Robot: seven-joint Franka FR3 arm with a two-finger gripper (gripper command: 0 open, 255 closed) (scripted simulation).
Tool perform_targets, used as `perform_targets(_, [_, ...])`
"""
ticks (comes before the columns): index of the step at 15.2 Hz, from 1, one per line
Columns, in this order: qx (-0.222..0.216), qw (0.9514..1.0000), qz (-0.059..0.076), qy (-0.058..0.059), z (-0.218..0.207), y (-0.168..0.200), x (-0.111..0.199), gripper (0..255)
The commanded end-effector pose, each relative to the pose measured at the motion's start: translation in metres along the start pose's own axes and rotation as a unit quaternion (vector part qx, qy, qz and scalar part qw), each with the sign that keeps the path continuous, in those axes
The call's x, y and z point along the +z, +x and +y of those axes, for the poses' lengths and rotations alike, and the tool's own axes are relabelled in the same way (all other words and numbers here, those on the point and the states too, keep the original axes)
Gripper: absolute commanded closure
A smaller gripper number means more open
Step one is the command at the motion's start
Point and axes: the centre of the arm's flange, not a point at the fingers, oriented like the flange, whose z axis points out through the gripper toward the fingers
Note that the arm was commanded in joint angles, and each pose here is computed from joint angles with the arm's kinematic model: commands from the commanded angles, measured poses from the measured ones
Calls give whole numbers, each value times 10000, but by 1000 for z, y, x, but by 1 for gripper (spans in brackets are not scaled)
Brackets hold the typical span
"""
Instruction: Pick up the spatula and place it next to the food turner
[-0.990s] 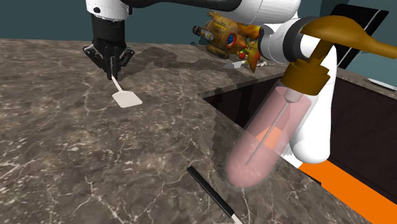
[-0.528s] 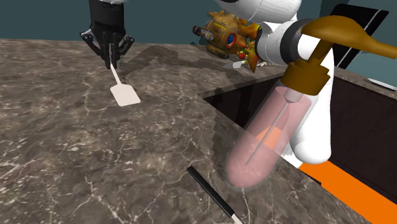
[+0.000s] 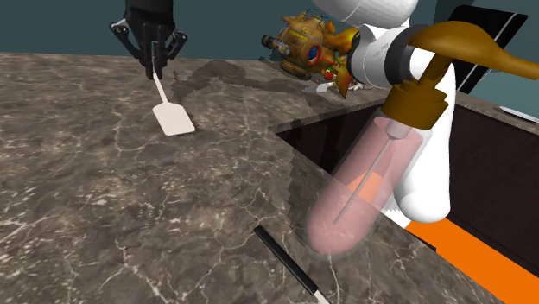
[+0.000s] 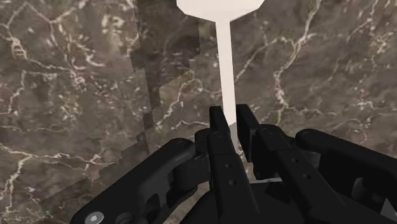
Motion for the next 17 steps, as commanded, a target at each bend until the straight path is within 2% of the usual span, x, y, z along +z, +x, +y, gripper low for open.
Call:
perform_targets(1, [2, 10000, 1, -4, 8, -24, -1, 255])
perform_targets(17, [2, 10000, 1, -4, 71, -225, -15, 255])
